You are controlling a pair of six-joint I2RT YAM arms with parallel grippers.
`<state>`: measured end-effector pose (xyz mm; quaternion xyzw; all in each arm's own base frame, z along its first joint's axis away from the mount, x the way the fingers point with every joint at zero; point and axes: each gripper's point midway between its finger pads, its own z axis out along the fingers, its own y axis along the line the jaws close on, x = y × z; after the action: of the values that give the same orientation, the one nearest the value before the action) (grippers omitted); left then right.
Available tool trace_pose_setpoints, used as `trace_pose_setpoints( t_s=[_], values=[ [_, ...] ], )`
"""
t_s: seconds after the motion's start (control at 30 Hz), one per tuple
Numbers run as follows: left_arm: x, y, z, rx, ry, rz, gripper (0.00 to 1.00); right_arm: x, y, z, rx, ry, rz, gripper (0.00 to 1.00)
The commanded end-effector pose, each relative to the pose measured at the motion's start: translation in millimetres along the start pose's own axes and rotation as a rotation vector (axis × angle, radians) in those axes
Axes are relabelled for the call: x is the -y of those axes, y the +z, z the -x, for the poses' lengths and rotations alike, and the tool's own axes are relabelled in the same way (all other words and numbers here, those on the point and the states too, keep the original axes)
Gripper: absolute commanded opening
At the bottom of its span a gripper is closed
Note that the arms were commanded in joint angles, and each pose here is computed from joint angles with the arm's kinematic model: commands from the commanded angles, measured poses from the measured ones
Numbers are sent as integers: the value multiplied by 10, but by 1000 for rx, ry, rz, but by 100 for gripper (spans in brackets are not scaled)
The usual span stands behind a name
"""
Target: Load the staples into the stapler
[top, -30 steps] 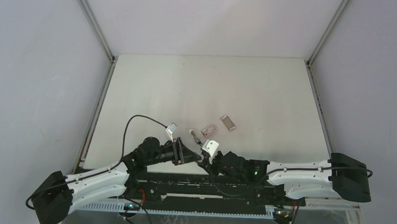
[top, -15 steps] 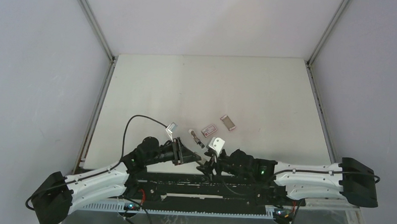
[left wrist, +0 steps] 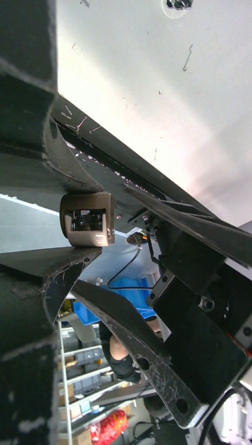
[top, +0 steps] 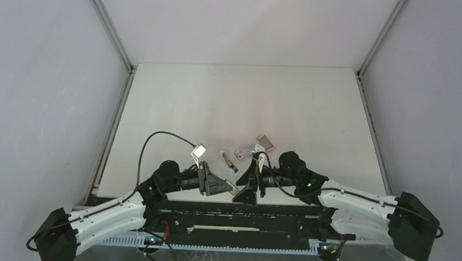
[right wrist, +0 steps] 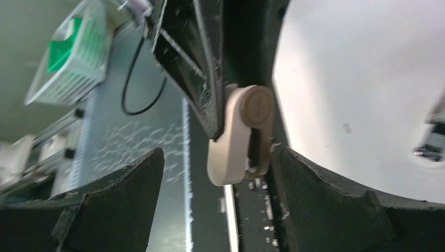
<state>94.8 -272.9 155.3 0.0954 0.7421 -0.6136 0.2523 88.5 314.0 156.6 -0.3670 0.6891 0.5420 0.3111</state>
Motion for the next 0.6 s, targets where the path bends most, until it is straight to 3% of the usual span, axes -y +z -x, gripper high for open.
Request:
trace_pose_setpoints(
  t_s=[0.0, 0.13, 0.37, 0.57],
  values=[
    [369, -15, 137, 8, 116, -117, 2, -415, 22, -12, -51, 55, 250, 80],
    [392, -19, 137, 5, 121, -125, 0, -405, 77, -48, -68, 65, 254, 67],
    [411, -23, 142, 3, 124, -128, 0, -288, 85, -29, -55, 89, 190, 1],
    [415, -19, 148, 3, 127, -128, 0, -213, 88, -37, -54, 108, 151, 0]
  ],
)
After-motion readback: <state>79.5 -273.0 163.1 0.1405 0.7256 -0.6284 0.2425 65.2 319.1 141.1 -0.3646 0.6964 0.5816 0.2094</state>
